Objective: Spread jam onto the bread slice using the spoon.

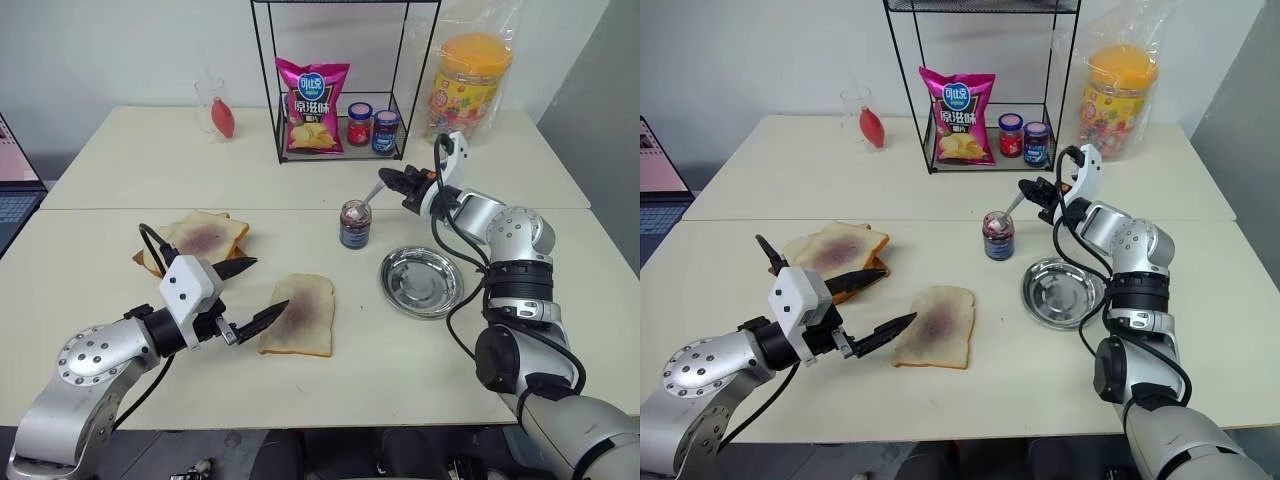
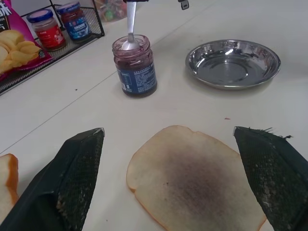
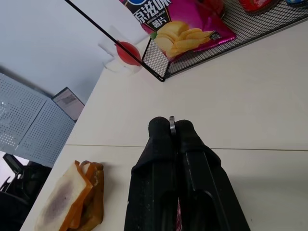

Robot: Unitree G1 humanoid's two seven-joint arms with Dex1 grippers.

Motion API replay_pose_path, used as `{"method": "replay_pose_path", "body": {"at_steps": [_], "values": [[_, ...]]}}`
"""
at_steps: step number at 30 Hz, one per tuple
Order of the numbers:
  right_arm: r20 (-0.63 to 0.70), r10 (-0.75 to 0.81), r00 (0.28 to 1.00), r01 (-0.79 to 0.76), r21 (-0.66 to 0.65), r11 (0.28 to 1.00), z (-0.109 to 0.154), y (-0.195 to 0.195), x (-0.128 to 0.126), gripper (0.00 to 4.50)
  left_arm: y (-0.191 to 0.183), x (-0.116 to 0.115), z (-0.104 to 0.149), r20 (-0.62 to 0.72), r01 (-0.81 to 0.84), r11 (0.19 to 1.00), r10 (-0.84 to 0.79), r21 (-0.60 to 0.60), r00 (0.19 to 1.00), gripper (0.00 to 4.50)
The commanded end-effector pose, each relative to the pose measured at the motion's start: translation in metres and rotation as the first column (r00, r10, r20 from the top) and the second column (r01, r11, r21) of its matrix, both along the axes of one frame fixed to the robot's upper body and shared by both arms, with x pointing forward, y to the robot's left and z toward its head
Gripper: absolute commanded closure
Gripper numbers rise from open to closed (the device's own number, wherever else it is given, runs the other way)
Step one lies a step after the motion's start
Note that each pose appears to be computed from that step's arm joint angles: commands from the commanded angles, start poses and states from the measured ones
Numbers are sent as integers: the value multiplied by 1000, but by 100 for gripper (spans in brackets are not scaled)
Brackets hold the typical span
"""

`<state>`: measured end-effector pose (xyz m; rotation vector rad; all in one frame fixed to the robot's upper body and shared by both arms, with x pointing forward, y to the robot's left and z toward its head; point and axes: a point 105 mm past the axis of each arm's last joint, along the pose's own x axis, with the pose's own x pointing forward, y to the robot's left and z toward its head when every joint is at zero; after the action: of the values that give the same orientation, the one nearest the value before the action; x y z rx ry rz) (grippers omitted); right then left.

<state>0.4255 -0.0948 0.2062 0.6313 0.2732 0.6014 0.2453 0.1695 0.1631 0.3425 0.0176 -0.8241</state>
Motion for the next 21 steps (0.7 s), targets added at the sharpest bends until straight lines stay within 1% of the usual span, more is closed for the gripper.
{"method": "replay_pose_path", "body": {"at_steps": [1,3,5,6,8,12,16,21], "values": [[53,0,999,-3,53,999,24,-1,0,448,0,-1,4,28,10,1000,-10,1,1000,0],[66,-1,998,-1,34,999,24,-2,0,448,0,-1,4,28,10,1000,-10,1,1000,0],[155,20,988,-7,-79,997,27,1,-4,448,0,-1,4,27,11,1000,-11,2,1000,0],[219,55,974,-23,-146,989,32,9,-8,448,-1,-1,4,26,12,1000,-12,2,1000,0],[293,106,950,-42,-219,975,38,21,-15,448,-2,-1,4,25,14,1000,-14,2,1000,0],[347,152,926,-45,-297,954,37,30,-18,448,-3,-1,6,29,16,1000,-16,4,999,0],[417,196,887,-15,-399,917,37,34,-20,448,-3,-2,6,29,14,1000,-14,5,999,0],[469,261,844,4,-492,871,35,41,-25,448,-3,-2,6,28,13,1000,-13,5,1000,0]]}}
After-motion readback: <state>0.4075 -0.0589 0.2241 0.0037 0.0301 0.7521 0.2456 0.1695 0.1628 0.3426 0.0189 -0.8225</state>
